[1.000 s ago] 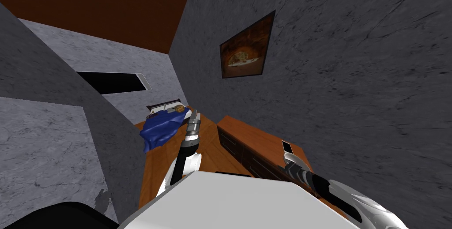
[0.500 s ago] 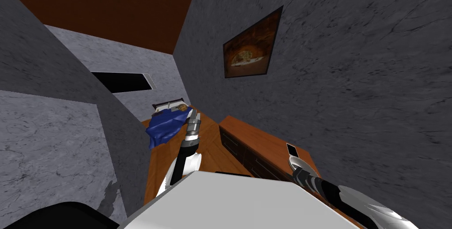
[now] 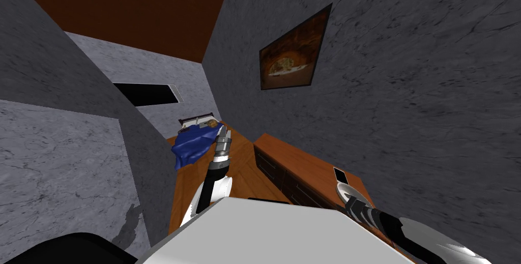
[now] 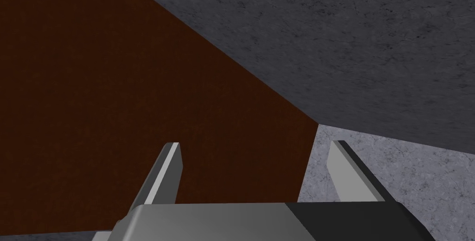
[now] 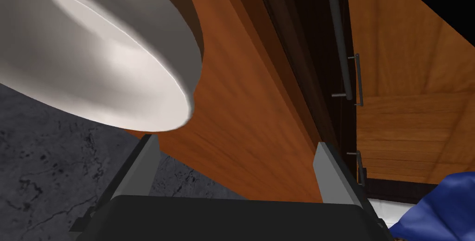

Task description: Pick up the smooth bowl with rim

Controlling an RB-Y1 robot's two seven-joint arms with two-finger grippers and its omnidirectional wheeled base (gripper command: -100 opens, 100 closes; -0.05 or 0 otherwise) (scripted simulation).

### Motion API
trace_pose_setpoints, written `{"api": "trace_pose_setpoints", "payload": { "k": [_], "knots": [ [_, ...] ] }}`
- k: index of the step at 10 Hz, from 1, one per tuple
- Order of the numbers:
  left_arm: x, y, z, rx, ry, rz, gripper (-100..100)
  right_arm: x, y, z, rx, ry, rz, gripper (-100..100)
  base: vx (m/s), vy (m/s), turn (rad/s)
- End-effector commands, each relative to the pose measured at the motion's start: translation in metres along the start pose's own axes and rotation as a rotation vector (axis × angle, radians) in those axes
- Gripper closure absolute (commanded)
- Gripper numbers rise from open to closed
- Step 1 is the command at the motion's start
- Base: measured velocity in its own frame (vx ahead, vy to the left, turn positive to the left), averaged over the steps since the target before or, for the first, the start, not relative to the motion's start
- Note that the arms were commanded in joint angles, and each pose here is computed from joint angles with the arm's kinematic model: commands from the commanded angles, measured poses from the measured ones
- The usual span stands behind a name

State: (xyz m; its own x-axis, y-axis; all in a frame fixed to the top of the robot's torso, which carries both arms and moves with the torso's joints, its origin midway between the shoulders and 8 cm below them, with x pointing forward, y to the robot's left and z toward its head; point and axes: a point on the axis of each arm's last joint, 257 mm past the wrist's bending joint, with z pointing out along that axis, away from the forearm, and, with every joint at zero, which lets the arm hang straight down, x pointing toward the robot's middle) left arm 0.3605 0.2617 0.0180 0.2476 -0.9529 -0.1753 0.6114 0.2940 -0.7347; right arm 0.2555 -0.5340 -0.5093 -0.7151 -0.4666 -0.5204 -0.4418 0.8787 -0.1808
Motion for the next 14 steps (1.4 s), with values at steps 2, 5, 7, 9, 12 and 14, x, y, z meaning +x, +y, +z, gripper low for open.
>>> {"api": "trace_pose_setpoints", "payload": {
  "k": [2,5,7,9,12,14],
  "knots": [
    [0.000,0.000,0.000,0.000,0.000,0.000,0,0.035,-0.018,-0.018,0.017,0.083,-0.049,-100,0.011,0.024,0.119],
    [0.000,0.000,0.000,0.000,0.000,0.000,0,0.074,-0.037,-0.041,0.031,0.181,-0.104,-100,0.016,0.028,0.107],
    [0.000,0.000,0.000,0.000,0.000,0.000,0,0.067,-0.033,-0.036,0.028,0.163,-0.094,0,0.004,0.005,0.009],
    [0.000,0.000,0.000,0.000,0.000,0.000,0,0.071,-0.015,-0.020,0.033,0.166,-0.081,-100,0.015,-0.060,0.070],
    [0.000,0.000,0.000,0.000,0.000,0.000,0,0.071,-0.012,-0.018,0.034,0.166,-0.080,100,0.007,-0.037,0.021],
    [0.000,0.000,0.000,0.000,0.000,0.000,0,0.071,-0.013,-0.019,0.035,0.165,-0.078,100,0.000,0.000,0.000]
  ]
}}
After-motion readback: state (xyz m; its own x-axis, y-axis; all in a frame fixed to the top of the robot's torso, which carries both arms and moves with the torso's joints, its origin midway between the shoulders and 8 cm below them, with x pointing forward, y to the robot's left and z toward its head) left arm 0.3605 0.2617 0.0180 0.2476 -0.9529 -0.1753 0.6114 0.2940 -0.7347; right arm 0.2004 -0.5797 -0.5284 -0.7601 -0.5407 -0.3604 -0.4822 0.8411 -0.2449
